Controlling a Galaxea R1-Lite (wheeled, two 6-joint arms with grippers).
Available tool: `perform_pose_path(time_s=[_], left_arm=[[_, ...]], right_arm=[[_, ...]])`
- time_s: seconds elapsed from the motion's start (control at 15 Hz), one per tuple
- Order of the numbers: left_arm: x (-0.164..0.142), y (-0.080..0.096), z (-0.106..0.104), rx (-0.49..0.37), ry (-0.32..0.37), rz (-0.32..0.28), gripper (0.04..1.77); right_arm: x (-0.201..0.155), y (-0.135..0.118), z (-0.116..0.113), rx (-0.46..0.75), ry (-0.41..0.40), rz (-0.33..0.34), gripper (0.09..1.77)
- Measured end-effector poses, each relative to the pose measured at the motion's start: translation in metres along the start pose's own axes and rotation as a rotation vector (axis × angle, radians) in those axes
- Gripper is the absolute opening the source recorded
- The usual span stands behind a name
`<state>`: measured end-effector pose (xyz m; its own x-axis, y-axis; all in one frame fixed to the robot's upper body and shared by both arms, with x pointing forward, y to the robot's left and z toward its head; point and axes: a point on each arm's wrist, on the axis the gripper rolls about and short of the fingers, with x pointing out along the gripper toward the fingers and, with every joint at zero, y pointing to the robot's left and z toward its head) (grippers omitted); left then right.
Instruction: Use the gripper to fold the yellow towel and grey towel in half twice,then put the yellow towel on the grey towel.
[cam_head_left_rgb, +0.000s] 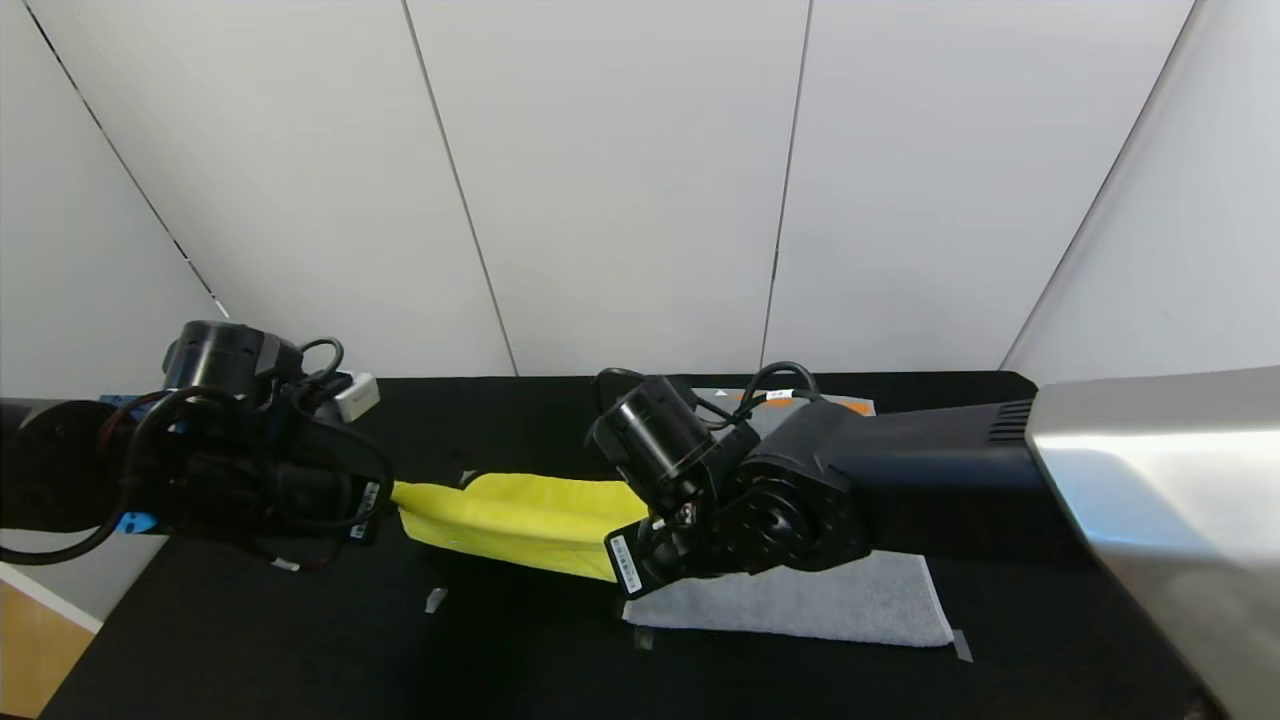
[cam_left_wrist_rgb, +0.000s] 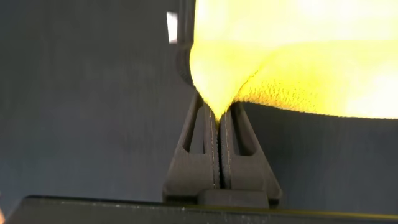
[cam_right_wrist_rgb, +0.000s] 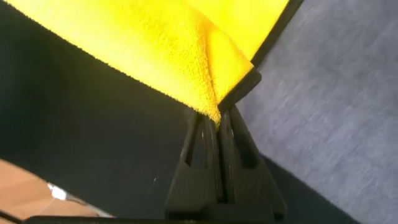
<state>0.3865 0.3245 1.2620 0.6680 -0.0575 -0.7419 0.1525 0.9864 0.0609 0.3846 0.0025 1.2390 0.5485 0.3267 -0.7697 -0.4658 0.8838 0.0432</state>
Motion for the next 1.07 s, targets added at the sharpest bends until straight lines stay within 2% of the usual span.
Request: perform_pose_path(time_s=[0.33,0.53,1.0,1.07], left_arm=[[0.030,-0.001,0.013,-0.021,-0.002,-0.010,0.12],[0.051,0.000,0.020,-0.035,-0.039,-0.007,0.12],[0.090,0.005,0.024,-0.099,-0.033,-0.003,0.12],[0.094,0.006,0.025,-0.108,-0.031,-0.002,0.21]], right_arm=[[0.019,-0.014,0.018,0.045,-0.045,-0.022,0.14],[0.031,-0.018,0.022,0.057,-0.056,-0.034,0.14],[0.059,-0.028,0.026,0.069,-0.112,-0.044,0.14],[0.062,-0.028,0.025,0.067,-0.108,-0.044,0.14]])
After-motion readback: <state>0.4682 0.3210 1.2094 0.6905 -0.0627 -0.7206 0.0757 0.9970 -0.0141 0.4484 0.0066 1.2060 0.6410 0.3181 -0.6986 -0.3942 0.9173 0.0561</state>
